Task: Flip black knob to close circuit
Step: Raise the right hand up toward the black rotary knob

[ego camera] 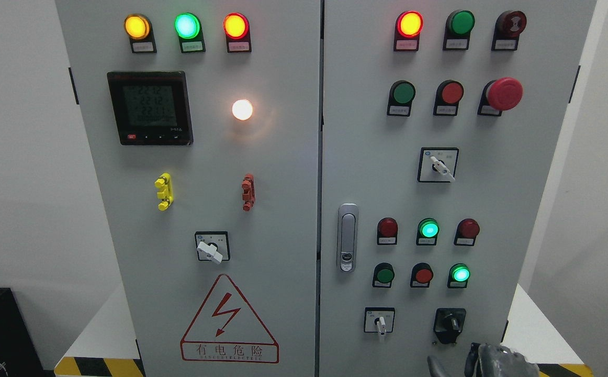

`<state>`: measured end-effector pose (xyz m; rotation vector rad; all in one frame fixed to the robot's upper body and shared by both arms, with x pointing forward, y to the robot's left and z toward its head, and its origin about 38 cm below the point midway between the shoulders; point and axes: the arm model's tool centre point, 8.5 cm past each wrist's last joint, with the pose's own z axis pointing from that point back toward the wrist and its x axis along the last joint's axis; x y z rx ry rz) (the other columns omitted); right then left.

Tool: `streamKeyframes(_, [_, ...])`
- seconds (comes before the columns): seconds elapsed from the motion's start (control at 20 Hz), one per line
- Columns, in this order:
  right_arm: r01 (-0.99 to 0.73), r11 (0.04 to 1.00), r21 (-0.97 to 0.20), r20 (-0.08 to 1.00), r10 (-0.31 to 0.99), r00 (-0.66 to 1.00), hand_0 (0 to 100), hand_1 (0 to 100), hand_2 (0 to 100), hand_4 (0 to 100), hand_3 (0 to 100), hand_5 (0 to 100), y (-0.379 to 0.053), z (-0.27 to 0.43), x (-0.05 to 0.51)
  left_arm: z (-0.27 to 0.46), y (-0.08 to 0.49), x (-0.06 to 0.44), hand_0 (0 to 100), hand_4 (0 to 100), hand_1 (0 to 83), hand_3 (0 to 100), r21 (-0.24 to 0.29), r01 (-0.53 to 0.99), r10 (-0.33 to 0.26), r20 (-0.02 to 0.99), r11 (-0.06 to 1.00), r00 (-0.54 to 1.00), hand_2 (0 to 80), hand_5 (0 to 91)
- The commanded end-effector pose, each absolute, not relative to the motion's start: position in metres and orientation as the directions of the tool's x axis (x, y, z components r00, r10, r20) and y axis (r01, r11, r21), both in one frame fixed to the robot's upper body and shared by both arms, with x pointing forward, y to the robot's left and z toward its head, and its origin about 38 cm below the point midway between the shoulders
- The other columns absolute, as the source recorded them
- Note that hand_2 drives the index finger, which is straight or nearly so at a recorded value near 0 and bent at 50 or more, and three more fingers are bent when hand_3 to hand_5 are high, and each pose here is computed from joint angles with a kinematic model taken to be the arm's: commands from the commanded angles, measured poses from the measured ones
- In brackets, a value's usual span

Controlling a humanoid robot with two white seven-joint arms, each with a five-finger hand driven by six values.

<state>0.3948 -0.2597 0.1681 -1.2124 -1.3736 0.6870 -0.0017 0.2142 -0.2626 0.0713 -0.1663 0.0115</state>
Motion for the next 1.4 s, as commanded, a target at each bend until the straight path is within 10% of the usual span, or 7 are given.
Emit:
streamKeyframes(0.0, [0.269,0.289,-0.919,0.338,0.928,0.157,0,13,78,74,93,73,-0.258,0.171,0.41,-0.262,0.214,-0.009,0,0,0.0,0,0.069,0.027,-0.037,0.144,0.997,0.989,0.0,0.0])
streamKeyframes(1.35, [0.283,0.276,-0.919,0.338,0.92,0.2,0,21,77,74,93,73,-0.277,0.176,0.419,-0.262,0.214,-0.009,0,0,0.0,0,0.069,0.027,-0.037,0.144,0.997,0.989,0.0,0.0])
